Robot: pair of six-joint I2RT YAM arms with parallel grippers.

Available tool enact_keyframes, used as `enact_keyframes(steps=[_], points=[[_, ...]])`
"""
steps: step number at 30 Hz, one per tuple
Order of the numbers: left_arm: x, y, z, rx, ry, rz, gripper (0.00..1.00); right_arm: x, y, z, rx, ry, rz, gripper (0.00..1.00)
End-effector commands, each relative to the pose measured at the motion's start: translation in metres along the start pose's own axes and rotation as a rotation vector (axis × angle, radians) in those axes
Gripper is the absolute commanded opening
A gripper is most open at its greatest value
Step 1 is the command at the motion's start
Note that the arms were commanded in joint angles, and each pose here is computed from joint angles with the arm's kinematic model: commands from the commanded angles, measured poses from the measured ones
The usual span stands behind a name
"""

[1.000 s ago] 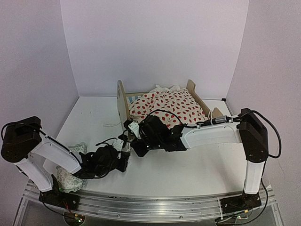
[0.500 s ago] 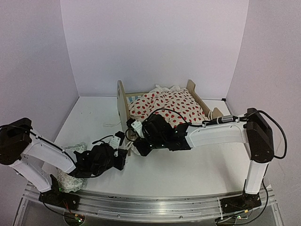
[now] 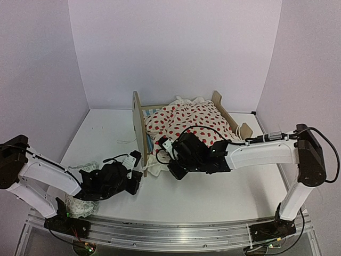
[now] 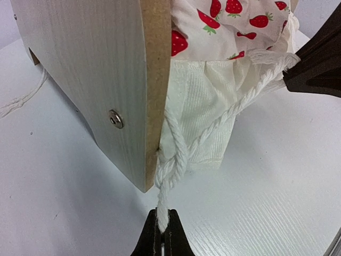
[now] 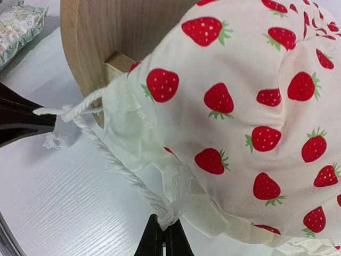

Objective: Set up the pet bed
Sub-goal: Tie the left ropes of the mattress closest to the robot on the bed frame base.

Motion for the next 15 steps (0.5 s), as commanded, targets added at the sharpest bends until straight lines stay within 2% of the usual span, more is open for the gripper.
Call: enact_keyframes(steps=[1, 11, 15], points=[[-0.01, 0.0, 0.011, 0.001, -0.02, -0.034, 0.0, -0.005, 0.012, -0.002, 0.003, 0.003, -0.044, 0.0], [-0.029, -0.011, 0.027, 0.04, 0.026, -0.118, 0.0, -0.037, 0.02, -0.004, 0.029, -0.057, -0.213, 0.0], [-0.03, -0.02, 0.03, 0.073, 0.035, -0.092, 0.0, -0.055, 0.025, 0.001, 0.03, -0.088, -0.267, 0.0]])
Point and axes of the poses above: each gripper's point midway between its finger pads, its own y axis back along the fingers, its own x axis along the line the jaws close on, z = x × y, the point moved 8 cm from there along y, back along the fingers, and after that the axes turned 8 degrees about y, right-handed, at the moved point
